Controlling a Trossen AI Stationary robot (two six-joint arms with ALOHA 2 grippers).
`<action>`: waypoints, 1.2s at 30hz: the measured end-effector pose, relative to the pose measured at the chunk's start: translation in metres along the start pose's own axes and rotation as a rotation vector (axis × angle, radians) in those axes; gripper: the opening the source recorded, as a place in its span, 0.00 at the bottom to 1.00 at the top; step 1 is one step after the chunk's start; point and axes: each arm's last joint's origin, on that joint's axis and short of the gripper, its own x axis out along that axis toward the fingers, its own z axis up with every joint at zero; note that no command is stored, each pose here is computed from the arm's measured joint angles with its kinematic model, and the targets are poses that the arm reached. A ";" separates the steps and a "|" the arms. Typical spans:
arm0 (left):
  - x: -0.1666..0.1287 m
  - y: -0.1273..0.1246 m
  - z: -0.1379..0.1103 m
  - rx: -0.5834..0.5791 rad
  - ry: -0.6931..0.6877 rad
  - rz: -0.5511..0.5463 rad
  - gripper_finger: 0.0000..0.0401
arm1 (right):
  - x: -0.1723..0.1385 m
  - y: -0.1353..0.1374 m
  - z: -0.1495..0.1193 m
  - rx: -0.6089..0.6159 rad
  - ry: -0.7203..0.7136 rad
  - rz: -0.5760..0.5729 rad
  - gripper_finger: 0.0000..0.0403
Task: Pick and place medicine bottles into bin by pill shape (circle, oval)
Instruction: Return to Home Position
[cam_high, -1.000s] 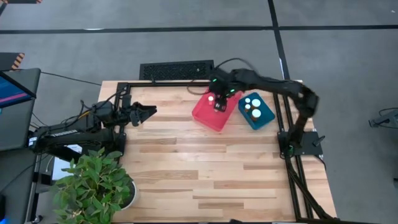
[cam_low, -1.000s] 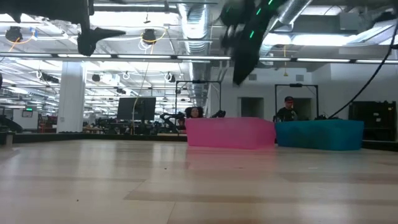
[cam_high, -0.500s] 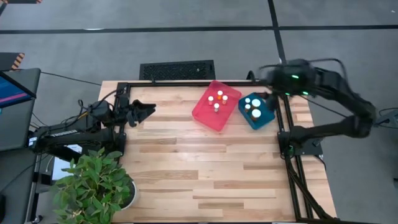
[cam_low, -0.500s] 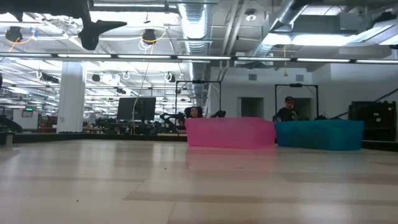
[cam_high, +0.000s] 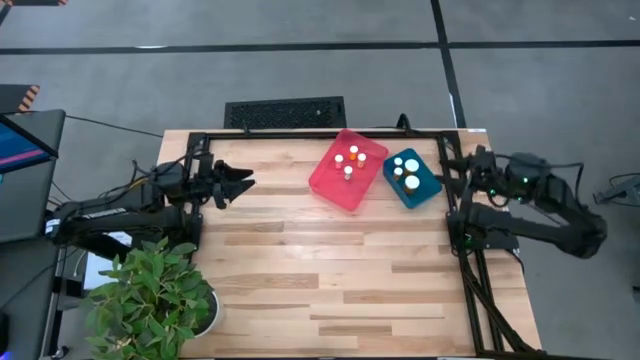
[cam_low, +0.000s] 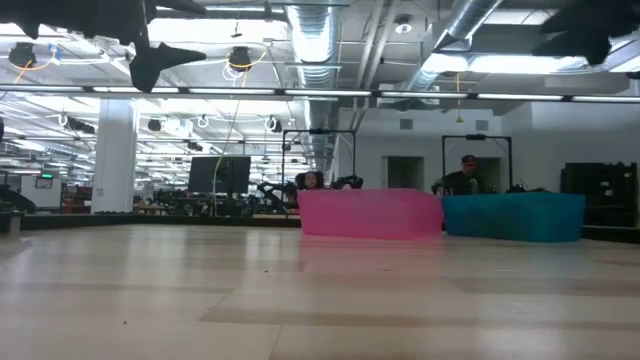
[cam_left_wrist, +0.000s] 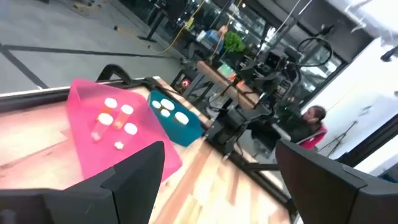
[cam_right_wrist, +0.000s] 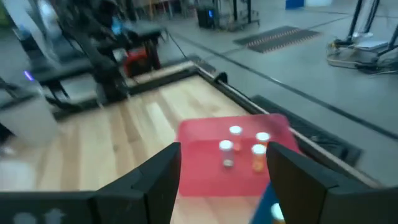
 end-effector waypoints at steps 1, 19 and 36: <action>0.001 0.000 -0.001 0.010 0.006 0.004 0.75 | 0.000 -0.001 -0.008 0.028 -0.023 0.014 0.61; 0.004 0.006 -0.006 0.109 0.023 0.113 0.75 | 0.050 0.001 -0.076 0.169 -0.157 0.245 0.61; -0.006 0.000 -0.058 0.050 -0.020 -0.009 0.75 | 0.069 0.015 -0.112 0.194 -0.098 0.406 0.61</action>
